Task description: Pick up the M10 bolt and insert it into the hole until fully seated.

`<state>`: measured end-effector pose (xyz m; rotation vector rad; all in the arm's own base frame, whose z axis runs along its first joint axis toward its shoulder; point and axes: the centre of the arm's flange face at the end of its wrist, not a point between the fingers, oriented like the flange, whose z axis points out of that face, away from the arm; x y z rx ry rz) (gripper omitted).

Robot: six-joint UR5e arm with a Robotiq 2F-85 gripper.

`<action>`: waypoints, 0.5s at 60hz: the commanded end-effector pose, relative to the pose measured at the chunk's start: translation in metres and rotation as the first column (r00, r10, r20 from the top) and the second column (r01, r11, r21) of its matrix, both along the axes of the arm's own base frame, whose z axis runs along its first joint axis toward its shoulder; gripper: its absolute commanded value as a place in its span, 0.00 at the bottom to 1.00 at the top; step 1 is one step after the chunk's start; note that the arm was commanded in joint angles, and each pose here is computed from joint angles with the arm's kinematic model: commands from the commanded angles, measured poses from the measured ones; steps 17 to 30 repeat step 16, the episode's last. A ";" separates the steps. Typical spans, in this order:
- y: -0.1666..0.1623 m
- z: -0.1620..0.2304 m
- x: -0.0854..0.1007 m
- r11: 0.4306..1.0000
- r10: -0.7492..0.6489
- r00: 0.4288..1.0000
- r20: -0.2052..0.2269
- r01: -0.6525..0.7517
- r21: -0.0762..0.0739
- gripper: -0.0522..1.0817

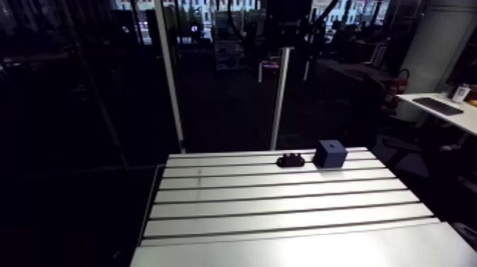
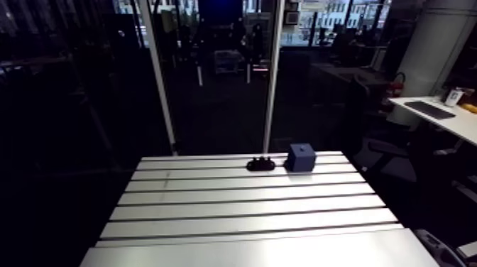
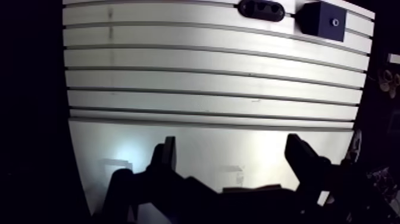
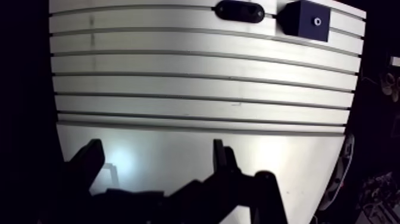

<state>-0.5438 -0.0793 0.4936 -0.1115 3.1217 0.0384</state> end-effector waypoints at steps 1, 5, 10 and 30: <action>-0.002 0.010 0.000 1.000 -0.003 1.000 0.004 0.003 -0.006 0.05; -0.001 0.010 0.001 1.000 -0.003 1.000 0.006 0.003 -0.005 0.05; -0.001 0.008 0.000 1.000 -0.003 1.000 0.010 0.003 -0.005 0.05; -0.002 0.007 0.000 1.000 -0.003 1.000 0.012 0.003 -0.007 0.05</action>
